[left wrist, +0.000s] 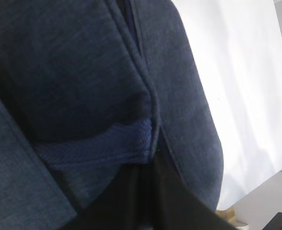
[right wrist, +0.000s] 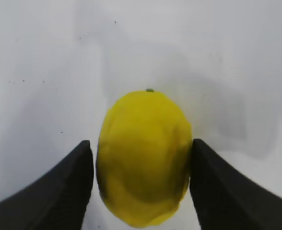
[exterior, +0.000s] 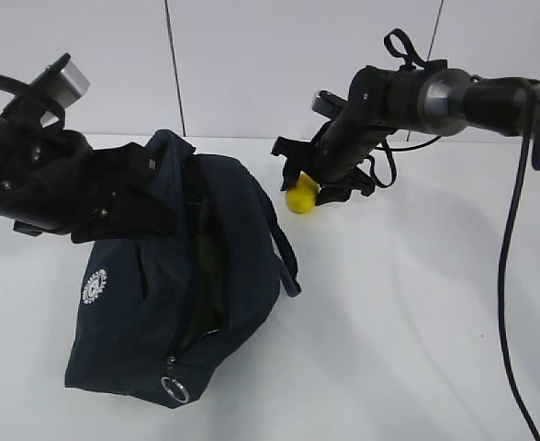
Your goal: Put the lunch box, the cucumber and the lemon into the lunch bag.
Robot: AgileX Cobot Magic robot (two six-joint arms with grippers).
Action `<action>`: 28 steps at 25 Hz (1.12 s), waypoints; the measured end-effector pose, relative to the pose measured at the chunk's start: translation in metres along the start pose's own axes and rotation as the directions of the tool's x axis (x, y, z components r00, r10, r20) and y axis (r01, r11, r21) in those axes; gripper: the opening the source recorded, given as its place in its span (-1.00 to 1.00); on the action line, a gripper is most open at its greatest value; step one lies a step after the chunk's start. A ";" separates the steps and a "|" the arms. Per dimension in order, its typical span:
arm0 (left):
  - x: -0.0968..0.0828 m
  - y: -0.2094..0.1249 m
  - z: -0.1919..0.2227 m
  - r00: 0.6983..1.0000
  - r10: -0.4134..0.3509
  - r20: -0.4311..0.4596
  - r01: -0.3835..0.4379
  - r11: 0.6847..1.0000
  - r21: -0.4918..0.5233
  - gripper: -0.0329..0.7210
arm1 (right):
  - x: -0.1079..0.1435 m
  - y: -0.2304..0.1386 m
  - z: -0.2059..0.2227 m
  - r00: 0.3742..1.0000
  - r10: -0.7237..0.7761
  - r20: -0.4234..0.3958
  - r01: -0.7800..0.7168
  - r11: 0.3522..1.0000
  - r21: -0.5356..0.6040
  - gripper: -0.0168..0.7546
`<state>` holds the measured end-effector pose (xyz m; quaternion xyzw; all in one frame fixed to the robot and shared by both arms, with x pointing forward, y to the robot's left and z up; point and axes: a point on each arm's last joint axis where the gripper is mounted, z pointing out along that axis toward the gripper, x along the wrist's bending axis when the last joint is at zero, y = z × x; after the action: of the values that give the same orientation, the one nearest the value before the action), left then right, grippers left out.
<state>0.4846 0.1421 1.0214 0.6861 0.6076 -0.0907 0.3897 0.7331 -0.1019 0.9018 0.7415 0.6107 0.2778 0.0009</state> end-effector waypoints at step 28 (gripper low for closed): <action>-0.001 0.000 0.000 1.000 -0.016 0.013 0.016 1.000 0.005 -0.88 | 0.002 -0.007 -0.025 0.961 -0.274 0.049 0.259 0.944 0.203 0.06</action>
<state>0.4839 0.1411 1.0219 0.6815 0.6104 -0.0995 0.3913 0.7167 -0.1066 0.9217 0.6588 0.7290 0.1855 -0.0106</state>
